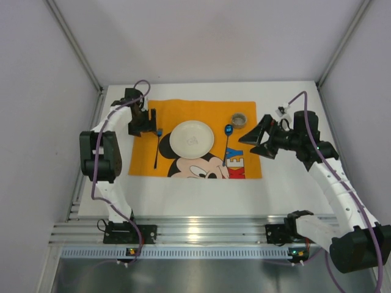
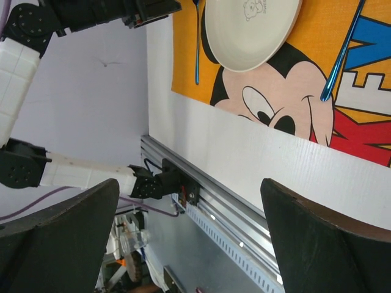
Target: Set the dinner table for one person
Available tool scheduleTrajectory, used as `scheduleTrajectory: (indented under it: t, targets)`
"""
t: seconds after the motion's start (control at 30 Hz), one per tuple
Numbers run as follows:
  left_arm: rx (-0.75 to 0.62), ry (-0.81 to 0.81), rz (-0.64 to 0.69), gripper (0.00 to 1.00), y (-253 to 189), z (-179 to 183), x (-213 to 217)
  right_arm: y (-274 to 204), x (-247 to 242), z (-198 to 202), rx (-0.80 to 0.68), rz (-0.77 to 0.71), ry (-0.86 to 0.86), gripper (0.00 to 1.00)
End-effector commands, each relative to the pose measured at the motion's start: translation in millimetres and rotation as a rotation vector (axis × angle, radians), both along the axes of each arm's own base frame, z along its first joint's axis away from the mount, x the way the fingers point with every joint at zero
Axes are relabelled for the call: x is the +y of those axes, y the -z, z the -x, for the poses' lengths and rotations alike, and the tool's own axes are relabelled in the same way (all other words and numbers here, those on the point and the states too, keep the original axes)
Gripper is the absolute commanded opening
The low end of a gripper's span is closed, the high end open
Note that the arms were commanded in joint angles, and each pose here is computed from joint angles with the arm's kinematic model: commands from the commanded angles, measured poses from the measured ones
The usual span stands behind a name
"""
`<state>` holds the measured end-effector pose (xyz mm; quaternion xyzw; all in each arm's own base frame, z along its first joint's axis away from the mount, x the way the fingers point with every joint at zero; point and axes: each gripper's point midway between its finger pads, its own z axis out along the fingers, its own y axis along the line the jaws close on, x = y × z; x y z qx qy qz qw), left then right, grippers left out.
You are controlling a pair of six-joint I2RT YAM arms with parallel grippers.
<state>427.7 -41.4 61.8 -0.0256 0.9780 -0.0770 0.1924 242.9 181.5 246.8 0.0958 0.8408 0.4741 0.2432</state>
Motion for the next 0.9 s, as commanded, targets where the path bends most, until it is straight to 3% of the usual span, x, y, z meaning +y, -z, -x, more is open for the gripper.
scheduleTrajectory:
  t: [0.0, 0.1, 0.13, 0.17, 0.2, 0.23, 0.27, 0.3, 0.37, 0.47, 0.57, 0.67, 0.77, 0.87]
  targets:
    - [-0.213, -0.117, -0.086, 0.81, -51.6, -18.1, 23.3, -11.8, -6.4, -0.5, -0.056, 0.021, 0.018, 1.0]
    - [-0.407, -0.251, -0.179, 0.8, -66.3, -14.4, 49.9, -17.4, -11.1, 4.2, -0.089, 0.055, 0.027, 1.0]
    - [-0.384, -0.268, -0.206, 0.8, -57.3, 2.4, 55.4, -18.6, -13.8, 4.1, -0.097, 0.068, 0.038, 1.0]
    - [-0.505, -0.301, -0.212, 0.8, -69.0, -7.9, 60.7, -20.4, -16.3, 5.3, -0.11, 0.083, 0.045, 1.0]
    - [-0.499, -0.323, -0.243, 0.81, -41.2, 13.7, 67.6, -23.8, -18.9, 7.0, -0.132, 0.101, 0.047, 1.0]
    - [-0.581, -0.35, -0.256, 0.83, -52.6, 18.7, 73.6, -24.2, -23.9, 9.7, -0.143, 0.125, 0.069, 1.0]
    - [-0.747, -0.347, -0.231, 0.82, -73.4, 4.0, 72.3, -24.7, -26.5, 11.9, -0.152, 0.138, 0.078, 1.0]
    - [-0.727, -0.292, -0.263, 0.82, -44.3, 24.6, 72.5, -23.9, -29.1, 13.8, -0.165, 0.153, 0.084, 1.0]
    - [-0.79, -0.29, -0.276, 0.82, -43.5, 29.9, 74.8, -24.7, -34.5, 19.1, -0.186, 0.173, 0.104, 1.0]
    - [-0.772, -0.324, -0.286, 0.85, -17.6, 40.4, 83.3, -18.5, -37.8, 26.6, -0.175, 0.194, 0.105, 1.0]
    - [-0.765, -0.363, -0.295, 0.85, -11.6, 40.5, 95.9, -10.4, -43.0, 31.9, -0.136, 0.229, 0.115, 1.0]
    - [-0.85, -0.35, -0.258, 0.85, -21.5, 31.1, 91.3, -16.7, -48.1, 32.5, -0.165, 0.261, 0.124, 1.0]
    - [-0.883, -0.279, -0.154, 0.84, -23.4, 16.6, 70.8, -16.6, -55.0, 37.5, -0.174, 0.289, 0.151, 1.0]
    - [-0.901, -0.195, -0.157, 0.83, -15.9, 15.7, 61.0, -5.2, -58.2, 47.3, -0.158, 0.295, 0.161, 1.0]
